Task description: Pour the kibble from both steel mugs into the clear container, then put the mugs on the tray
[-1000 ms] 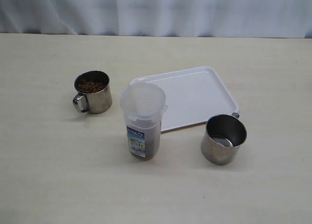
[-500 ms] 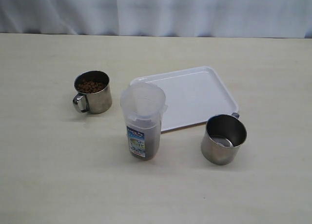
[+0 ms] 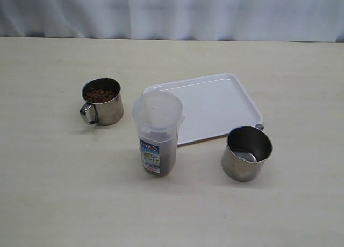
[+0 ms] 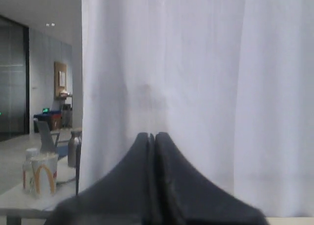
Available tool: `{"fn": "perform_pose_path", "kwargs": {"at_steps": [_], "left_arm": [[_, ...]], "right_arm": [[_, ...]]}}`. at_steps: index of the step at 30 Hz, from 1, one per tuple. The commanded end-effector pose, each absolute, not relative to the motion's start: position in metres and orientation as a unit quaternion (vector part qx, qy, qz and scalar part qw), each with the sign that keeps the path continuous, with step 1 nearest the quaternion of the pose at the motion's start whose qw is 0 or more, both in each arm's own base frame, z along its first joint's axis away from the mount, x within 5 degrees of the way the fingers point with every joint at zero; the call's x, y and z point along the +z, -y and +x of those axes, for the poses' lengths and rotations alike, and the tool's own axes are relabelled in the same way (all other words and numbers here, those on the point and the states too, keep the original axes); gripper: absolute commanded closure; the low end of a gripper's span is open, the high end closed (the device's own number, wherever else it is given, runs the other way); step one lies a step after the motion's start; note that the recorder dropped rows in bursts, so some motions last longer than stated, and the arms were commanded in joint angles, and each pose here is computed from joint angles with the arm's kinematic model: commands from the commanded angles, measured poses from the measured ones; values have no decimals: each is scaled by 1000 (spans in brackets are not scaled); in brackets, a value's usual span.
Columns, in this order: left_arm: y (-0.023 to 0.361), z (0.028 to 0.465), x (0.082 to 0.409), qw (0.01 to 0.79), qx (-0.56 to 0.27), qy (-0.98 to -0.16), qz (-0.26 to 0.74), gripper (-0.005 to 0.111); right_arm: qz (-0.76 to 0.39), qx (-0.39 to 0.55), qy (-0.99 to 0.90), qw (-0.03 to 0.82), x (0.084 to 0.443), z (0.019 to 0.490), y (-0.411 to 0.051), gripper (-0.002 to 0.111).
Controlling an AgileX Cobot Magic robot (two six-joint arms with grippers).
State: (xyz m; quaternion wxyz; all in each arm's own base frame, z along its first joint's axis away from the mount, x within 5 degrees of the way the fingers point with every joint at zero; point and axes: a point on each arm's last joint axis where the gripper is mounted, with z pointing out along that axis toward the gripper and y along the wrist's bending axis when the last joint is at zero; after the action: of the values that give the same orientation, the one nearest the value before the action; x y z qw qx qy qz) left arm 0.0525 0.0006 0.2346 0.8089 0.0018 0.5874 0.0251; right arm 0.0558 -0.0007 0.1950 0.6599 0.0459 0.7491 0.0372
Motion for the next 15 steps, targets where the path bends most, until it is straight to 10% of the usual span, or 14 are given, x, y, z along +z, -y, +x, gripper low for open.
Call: {"fn": "perform_pose_path", "kwargs": {"at_steps": [1,15], "left_arm": [[8,65,236,803,-1,-594,49,107],[27,154,181,661,-115,-731,127,107]], "right_arm": [[46,33,-751,658,193,56,1,104],[46,33,-751,658,193,56,1,104]]}}
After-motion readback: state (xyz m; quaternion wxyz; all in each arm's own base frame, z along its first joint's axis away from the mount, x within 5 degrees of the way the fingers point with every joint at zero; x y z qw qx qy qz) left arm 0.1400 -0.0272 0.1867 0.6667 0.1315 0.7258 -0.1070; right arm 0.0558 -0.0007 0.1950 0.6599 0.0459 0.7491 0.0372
